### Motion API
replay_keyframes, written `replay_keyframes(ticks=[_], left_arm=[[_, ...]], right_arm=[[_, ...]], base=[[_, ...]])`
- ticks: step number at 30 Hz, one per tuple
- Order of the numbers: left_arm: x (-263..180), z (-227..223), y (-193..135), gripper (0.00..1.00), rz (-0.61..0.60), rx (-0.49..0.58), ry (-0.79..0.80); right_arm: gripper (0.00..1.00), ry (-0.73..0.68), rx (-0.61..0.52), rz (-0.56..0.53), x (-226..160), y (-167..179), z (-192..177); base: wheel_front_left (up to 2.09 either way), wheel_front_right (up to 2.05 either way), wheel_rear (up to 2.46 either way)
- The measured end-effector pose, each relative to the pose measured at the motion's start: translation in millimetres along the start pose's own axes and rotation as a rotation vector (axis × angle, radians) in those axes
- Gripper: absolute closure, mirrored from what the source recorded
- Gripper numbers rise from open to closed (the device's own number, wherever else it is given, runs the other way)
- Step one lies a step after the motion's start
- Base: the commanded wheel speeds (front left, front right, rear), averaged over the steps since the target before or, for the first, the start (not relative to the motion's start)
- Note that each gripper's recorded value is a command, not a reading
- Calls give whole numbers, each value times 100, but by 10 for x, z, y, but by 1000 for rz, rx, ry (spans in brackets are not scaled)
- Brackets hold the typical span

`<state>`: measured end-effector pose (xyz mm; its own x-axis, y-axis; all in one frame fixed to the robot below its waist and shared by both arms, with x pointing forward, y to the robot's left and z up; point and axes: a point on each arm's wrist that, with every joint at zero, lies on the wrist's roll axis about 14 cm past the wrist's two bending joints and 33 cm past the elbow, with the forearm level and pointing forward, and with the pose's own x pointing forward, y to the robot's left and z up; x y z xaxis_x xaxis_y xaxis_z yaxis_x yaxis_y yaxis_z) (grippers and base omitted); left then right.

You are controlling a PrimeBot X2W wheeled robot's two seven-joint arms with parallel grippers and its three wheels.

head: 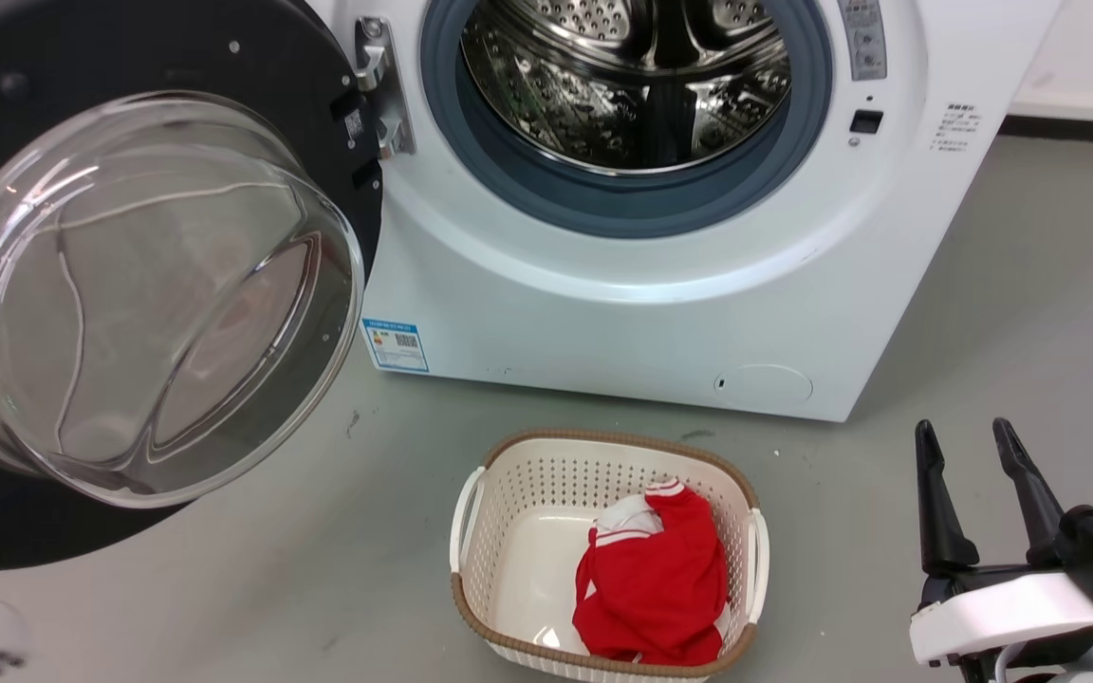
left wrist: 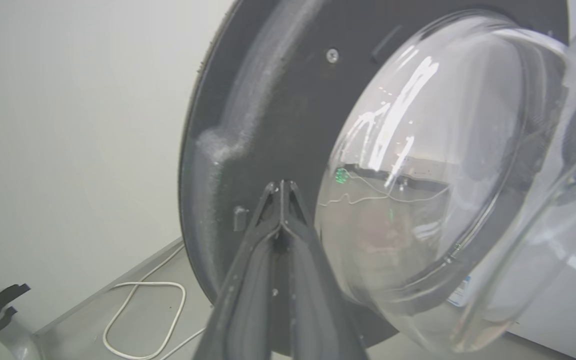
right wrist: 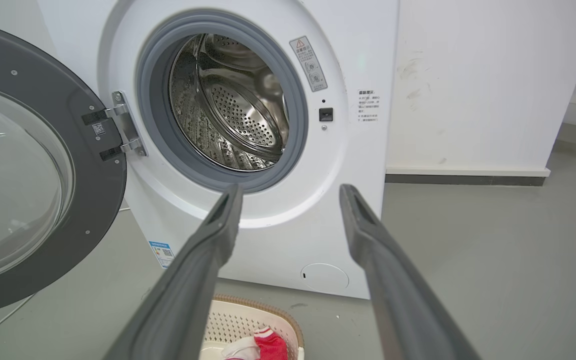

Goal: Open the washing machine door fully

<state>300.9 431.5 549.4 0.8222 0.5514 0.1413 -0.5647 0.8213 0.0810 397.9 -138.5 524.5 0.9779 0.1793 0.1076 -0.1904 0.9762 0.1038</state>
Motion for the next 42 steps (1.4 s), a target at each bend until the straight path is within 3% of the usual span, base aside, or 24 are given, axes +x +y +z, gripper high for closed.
replay_keyframes(ticks=[12, 13, 14, 15, 17, 30, 42], left_arm=[[-635, -99, -1029, 100, -232, -97, 24], [-664, -91, -1137, 89, -257, -101, 24], [-689, -81, -1240, 67, -278, -111, 25], [-706, -64, -1318, 53, -294, -122, 23], [-716, -32, -1463, 0, -325, -140, 19], [-626, 399, -2286, 0, -507, -210, -97], [-668, 505, -2639, 0, -600, -188, -140]], right_arm=[[0, -18, -5, 3, -198, 41, 106], [0, -18, -8, 1, -209, 35, 112], [0, -18, -11, -2, -219, 25, 119], [0, -21, -11, -4, -229, 19, 132], [0, -23, -14, -12, -251, -5, 146], [0, -32, -42, -74, -398, -189, 218], [0, -37, -80, -108, -461, -296, 277]], base=[[0, 0, 0], [0, 0, 0], [0, 0, 0], [0, 0, 0], [0, 0, 0], [0, 0, 0], [0, 0, 0]])
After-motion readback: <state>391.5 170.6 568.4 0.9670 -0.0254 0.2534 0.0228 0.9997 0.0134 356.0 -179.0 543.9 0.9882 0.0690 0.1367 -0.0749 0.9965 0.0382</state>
